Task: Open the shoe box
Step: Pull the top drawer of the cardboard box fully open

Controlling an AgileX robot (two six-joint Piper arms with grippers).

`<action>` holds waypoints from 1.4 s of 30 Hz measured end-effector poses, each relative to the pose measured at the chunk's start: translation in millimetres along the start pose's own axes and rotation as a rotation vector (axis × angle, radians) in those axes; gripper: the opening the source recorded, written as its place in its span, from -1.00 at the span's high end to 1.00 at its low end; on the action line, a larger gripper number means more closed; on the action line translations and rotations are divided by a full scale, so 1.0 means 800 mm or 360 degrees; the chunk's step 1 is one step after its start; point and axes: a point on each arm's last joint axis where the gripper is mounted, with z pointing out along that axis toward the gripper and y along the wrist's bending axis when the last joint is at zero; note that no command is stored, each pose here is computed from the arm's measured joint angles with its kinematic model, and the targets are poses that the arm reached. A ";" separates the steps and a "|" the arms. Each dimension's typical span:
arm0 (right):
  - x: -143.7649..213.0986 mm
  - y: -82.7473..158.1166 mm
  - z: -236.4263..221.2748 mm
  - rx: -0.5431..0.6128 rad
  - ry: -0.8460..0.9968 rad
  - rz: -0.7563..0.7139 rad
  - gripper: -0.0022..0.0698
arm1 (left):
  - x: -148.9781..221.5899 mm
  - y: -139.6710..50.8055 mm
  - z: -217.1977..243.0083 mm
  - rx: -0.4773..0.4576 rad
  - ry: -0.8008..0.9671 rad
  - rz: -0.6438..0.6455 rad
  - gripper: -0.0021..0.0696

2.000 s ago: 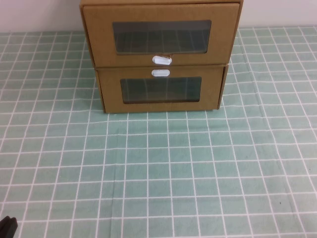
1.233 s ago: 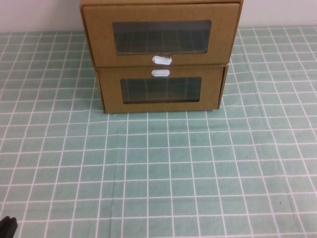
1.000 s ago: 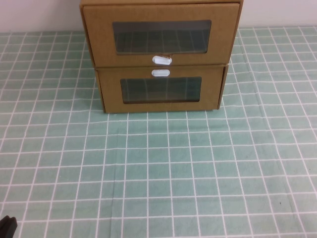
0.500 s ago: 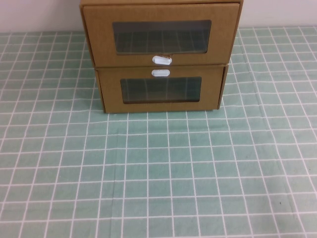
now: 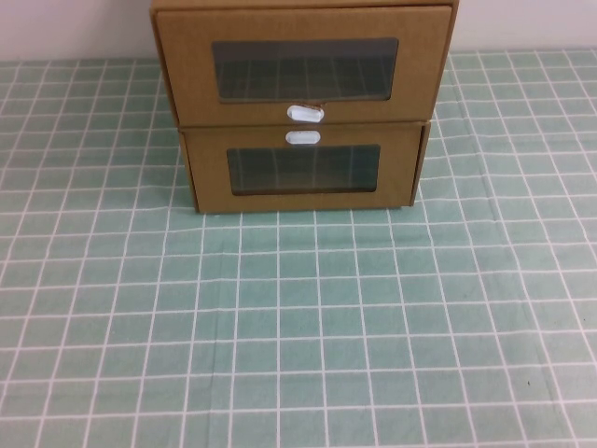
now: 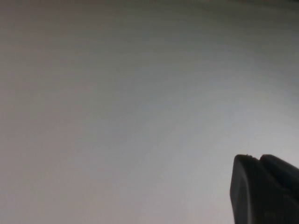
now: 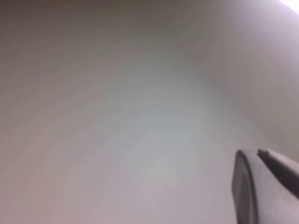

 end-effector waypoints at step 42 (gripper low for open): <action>0.183 0.052 0.314 -0.0428 0.1991 -0.0224 0.98 | 0.243 -0.062 0.416 0.0504 0.2014 -0.0078 0.96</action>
